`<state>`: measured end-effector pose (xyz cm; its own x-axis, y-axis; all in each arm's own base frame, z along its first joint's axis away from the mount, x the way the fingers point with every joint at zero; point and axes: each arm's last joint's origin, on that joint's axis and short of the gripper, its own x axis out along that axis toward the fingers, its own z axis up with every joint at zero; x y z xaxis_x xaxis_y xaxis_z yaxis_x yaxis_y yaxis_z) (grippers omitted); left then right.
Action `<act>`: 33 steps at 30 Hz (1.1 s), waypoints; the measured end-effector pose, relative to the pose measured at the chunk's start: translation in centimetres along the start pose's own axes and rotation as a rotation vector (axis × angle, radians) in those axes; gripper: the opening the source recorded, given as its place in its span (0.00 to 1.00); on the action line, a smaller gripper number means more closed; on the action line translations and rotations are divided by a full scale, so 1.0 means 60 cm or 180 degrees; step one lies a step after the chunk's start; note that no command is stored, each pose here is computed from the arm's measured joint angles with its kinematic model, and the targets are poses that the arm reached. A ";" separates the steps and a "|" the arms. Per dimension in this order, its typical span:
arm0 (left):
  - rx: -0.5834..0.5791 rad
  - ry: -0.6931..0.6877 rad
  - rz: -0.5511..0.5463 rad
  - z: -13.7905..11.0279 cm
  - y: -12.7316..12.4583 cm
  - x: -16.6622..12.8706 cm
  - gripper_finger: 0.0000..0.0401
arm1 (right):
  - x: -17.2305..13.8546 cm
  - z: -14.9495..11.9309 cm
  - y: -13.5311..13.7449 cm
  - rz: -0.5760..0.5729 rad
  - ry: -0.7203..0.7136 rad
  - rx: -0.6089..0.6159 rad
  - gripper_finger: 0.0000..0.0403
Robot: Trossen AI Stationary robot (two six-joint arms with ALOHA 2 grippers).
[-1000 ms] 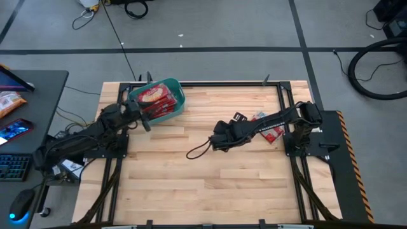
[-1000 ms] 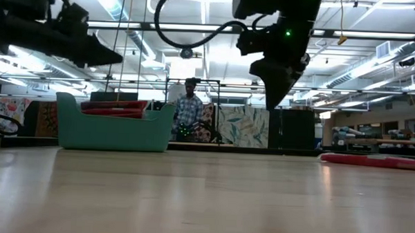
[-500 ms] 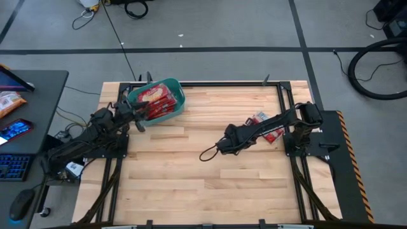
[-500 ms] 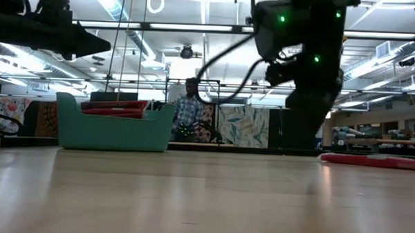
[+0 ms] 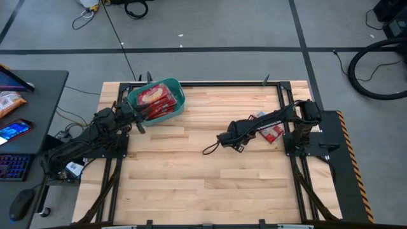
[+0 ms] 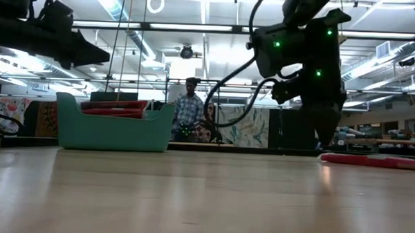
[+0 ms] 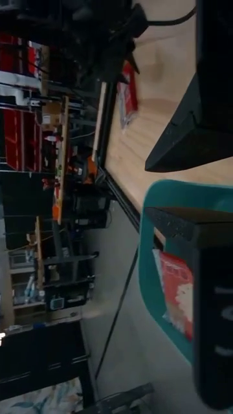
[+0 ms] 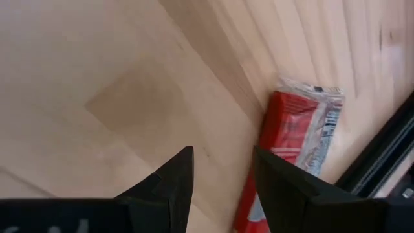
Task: Sort popcorn bags into baskets
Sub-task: Put the popcorn bag into the green bin
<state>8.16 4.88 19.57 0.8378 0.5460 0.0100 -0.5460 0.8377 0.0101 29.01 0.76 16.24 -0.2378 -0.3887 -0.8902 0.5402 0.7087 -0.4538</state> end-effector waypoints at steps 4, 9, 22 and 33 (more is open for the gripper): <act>0.0005 0.0131 -0.0001 -0.007 0.000 0.000 0.25 | 0.017 -0.009 -0.023 0.0018 0.0045 0.0024 0.38; 0.0007 0.0177 -0.0002 -0.009 0.000 0.000 0.25 | 0.056 -0.045 -0.075 0.0196 0.0075 0.0357 0.36; 0.0004 0.0170 -0.0002 -0.009 0.000 0.000 0.25 | 0.069 -0.080 -0.122 0.0480 -0.0065 0.0779 0.43; 0.0007 0.0178 -0.0002 -0.009 0.000 0.000 0.25 | 0.112 -0.064 -0.089 0.0203 0.0154 0.0241 0.35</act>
<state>8.15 4.87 19.02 0.8369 0.5455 -0.0459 -0.5455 0.8380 0.0123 21.40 -3.40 12.51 -0.2388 -0.3139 -0.9190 0.6146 0.6838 -0.3932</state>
